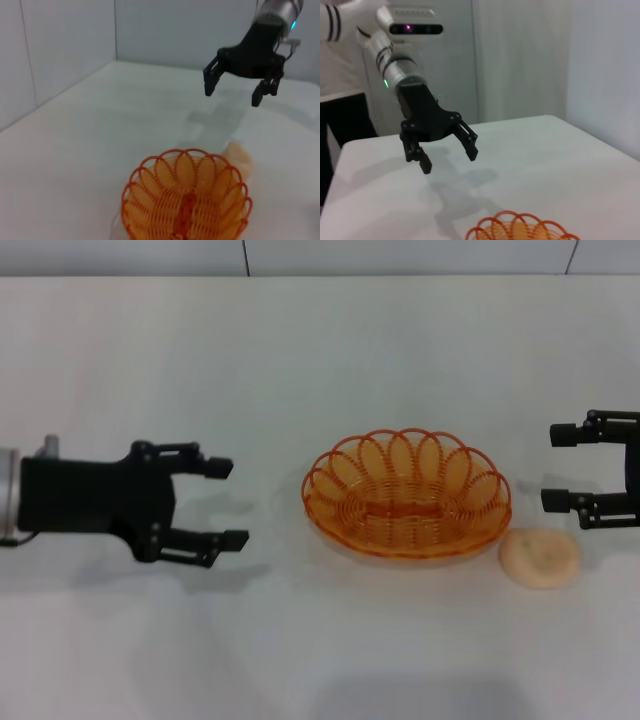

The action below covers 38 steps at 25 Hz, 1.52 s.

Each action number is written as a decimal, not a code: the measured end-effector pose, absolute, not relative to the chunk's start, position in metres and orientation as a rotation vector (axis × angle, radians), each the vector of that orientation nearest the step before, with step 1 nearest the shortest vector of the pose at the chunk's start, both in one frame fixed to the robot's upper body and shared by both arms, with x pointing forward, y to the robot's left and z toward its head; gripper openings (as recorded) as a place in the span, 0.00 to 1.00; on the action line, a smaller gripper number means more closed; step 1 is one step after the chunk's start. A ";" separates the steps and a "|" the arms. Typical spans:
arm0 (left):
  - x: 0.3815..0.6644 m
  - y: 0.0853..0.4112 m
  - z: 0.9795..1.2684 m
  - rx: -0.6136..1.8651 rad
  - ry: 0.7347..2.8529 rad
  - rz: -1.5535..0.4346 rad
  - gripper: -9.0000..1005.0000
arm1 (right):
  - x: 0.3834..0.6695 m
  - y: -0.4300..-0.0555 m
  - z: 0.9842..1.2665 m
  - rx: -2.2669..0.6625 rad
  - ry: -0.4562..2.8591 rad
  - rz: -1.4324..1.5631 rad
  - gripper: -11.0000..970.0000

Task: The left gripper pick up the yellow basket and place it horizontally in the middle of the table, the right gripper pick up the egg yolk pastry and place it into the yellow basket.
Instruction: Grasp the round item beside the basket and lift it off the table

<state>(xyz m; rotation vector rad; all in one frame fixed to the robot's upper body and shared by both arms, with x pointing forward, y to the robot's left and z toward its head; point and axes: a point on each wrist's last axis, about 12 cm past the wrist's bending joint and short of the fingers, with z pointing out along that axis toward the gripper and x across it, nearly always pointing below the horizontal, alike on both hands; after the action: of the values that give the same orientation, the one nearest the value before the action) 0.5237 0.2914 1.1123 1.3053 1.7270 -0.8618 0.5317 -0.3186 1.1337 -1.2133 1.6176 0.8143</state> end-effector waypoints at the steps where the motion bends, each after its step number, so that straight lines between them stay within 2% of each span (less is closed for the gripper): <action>1: 0.522 0.295 1.109 1.298 1.718 -0.874 0.84 | 0.531 -0.319 1.134 -1.212 1.619 0.820 0.77; 9: 0.510 0.308 1.098 1.317 1.663 -0.942 0.84 | 0.531 -0.319 1.133 -1.210 1.628 0.834 0.77; 22: 0.519 0.294 1.097 1.400 1.677 -0.975 0.84 | 0.528 -0.318 1.127 -1.221 1.662 0.837 0.78; 30: 0.521 0.290 1.098 1.432 1.687 -0.999 0.84 | 0.542 -0.320 1.156 -1.288 1.859 0.833 0.81; 38: 0.522 0.285 1.097 1.444 1.688 -1.006 0.84 | 0.560 -0.294 1.168 -1.390 2.082 0.695 0.86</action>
<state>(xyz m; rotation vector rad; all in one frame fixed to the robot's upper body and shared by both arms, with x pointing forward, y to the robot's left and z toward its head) 0.5222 0.2852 1.0972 1.4440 1.6881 -1.0060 0.5602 -0.2942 1.1680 -1.3897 2.0817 0.6946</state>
